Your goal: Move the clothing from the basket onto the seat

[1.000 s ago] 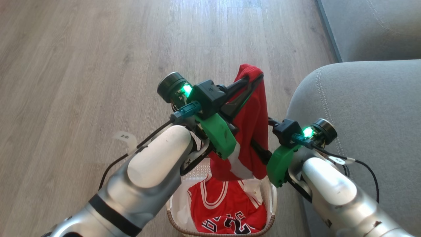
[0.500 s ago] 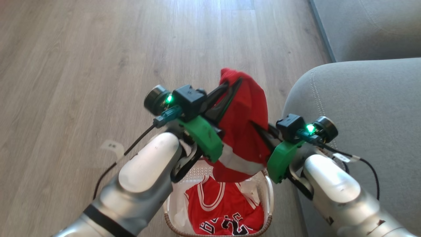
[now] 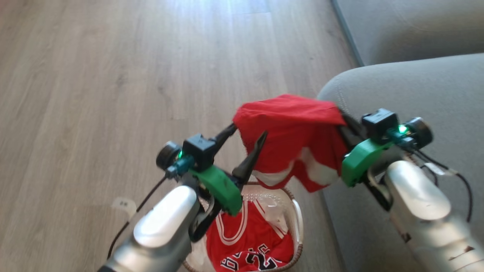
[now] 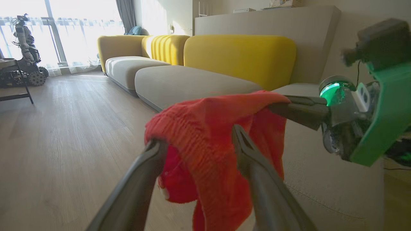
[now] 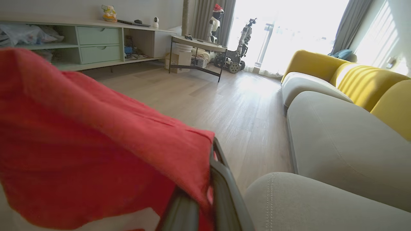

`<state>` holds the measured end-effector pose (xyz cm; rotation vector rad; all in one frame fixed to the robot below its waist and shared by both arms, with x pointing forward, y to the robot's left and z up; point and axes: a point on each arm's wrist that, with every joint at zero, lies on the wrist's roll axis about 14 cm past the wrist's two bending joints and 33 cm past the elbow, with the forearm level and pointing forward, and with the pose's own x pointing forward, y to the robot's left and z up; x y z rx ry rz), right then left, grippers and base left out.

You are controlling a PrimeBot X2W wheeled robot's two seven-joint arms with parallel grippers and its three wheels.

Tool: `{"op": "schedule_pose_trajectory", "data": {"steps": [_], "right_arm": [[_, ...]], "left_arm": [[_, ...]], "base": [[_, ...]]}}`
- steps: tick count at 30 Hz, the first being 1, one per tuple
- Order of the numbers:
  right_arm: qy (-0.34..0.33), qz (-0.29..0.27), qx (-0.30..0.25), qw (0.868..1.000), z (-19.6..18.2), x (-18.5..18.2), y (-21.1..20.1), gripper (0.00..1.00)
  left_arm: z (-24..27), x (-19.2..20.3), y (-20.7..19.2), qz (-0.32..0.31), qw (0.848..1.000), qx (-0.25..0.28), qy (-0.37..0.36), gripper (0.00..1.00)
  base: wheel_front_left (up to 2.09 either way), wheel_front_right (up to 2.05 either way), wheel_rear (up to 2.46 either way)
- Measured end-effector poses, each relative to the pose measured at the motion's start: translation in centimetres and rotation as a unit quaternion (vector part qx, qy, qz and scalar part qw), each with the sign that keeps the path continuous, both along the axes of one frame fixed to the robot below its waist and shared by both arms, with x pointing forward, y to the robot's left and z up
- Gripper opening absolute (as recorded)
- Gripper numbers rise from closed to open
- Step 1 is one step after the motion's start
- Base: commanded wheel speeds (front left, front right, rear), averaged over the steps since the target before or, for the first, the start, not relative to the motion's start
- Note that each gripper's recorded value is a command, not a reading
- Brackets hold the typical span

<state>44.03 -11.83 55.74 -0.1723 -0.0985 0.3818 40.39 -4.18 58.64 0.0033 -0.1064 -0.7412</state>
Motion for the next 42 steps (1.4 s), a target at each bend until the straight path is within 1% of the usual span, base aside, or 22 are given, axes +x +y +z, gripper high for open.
{"op": "schedule_pose_trajectory", "data": {"steps": [4,5,11,18,24,29,34,38,42], "right_arm": [[-0.014,-0.043,-0.005,0.999,0.8,-0.1,-3.5,0.00],[-0.014,-0.043,-0.005,0.999,0.8,-0.1,-3.5,0.00],[-0.033,-0.109,-0.014,0.993,2.0,-1.2,-9.1,0.00],[-0.026,-0.177,-0.022,0.984,1.9,-4.0,-14.4,0.00],[-0.024,-0.226,-0.027,0.973,2.2,-6.8,-17.9,0.00],[-0.017,-0.253,-0.030,0.967,2.0,-8.2,-19.5,0.00],[0.003,-0.264,-0.031,0.964,0.7,-8.1,-19.9,0.00],[0.012,-0.263,-0.036,0.964,0.1,-7.3,-19.6,0.00],[0.015,-0.237,-0.058,0.970,0.5,-4.9,-18.3,0.00]], "left_arm": [[-1.5,-0.8,-1.5,-0.020,1.000,-0.001,0.017,1.00],[-1.5,-0.8,-1.5,-0.020,1.000,-0.001,0.017,1.00],[-2.4,-1.3,-4.0,-0.055,0.998,-0.004,0.028,1.00],[-3.3,-2.7,-8.2,-0.114,0.993,-0.006,0.037,1.00],[-4.6,-4.6,-12.0,-0.173,0.984,-0.001,0.049,1.00],[-5.6,-5.7,-14.5,-0.214,0.975,0.001,0.062,1.00],[-6.9,-5.7,-15.6,-0.232,0.970,-0.001,0.079,1.00],[-7.1,-5.0,-15.8,-0.234,0.969,-0.003,0.080,1.00],[-7.2,-3.7,-15.3,-0.220,0.973,-0.004,0.077,1.00]], "base": [[0.00,0.00,0.00],[0.00,0.00,0.00],[0.00,0.00,0.00],[0.00,0.00,0.00],[0.00,0.00,0.00],[0.00,0.00,0.00],[0.00,0.00,0.00],[0.00,0.00,0.00],[0.00,0.00,0.00]]}}
